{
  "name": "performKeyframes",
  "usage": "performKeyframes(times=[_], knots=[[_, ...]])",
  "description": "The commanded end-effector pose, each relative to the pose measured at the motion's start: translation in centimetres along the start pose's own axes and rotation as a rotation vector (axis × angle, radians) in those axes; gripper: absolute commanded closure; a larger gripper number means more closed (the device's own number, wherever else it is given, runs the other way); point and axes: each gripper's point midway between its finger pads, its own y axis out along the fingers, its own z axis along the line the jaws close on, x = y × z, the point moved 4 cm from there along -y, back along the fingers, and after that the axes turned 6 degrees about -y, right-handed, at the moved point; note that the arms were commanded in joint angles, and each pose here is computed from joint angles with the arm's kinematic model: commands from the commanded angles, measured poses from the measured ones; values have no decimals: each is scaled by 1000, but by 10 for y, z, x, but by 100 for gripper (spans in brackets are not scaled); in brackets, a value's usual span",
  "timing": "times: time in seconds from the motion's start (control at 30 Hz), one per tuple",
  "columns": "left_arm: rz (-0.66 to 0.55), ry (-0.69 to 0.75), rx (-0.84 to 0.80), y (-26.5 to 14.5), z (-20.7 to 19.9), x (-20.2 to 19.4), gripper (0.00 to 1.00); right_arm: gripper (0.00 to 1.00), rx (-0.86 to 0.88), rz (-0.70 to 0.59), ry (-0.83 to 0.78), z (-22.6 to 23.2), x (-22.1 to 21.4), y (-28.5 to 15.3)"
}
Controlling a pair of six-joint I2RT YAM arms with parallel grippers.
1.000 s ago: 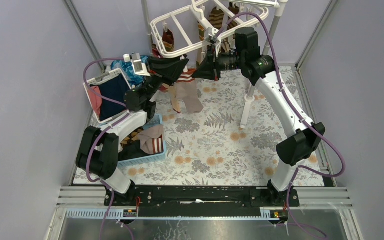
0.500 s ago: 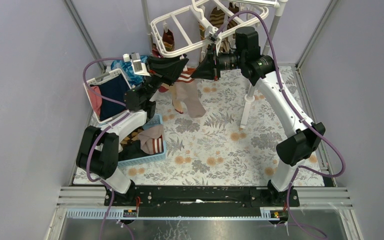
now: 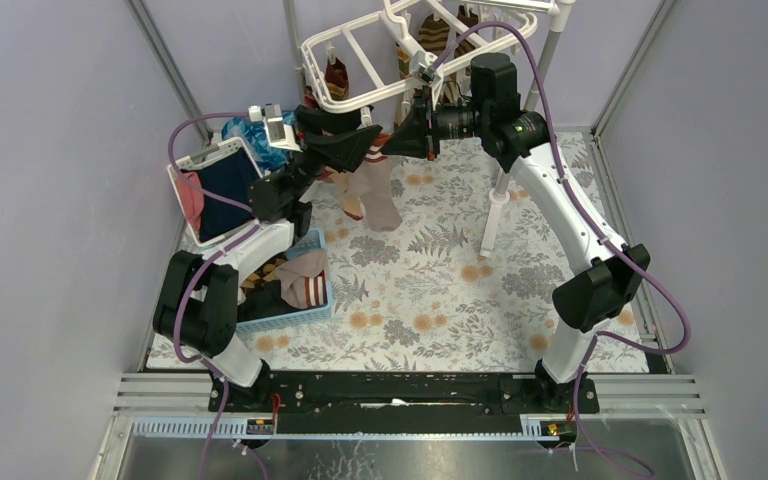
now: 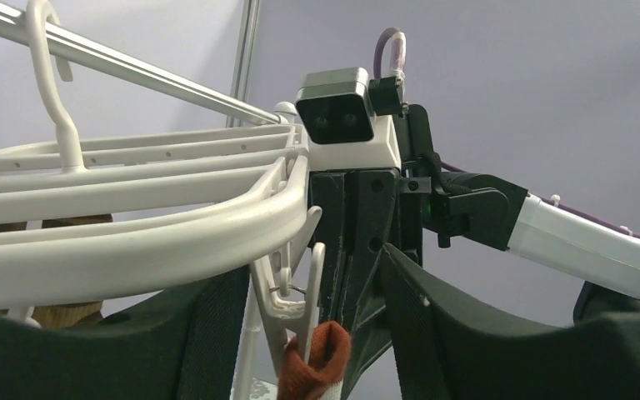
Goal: Clip the socks to the hanger
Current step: Clamp the sock onto the hanger.
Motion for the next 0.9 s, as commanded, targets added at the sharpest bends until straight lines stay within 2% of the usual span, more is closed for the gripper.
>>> performKeyframes(times=[0.0,0.07,0.13,0.23,0.33,0.57,0.77,0.87], knots=[[-41,38,-55,-1,-14,12,32,96,-1,-33,-60,6,15,-1],[-58,48,-41,-4,-18,16,25,87,-7,-31,-63,6,14,-2],[-67,56,-25,-9,-21,19,19,74,-17,-27,-65,7,12,-3],[-80,58,12,-19,-23,22,15,46,-30,-18,-71,9,8,-6],[-71,53,89,-33,-19,20,13,31,-53,-3,-83,12,0,-9],[-6,115,229,-58,-16,15,11,13,-127,51,-137,19,-20,-22],[92,167,319,-86,-24,8,10,7,-182,101,-173,27,-42,-35],[181,168,414,-110,-24,-3,9,3,-196,119,-188,36,-56,-44]])
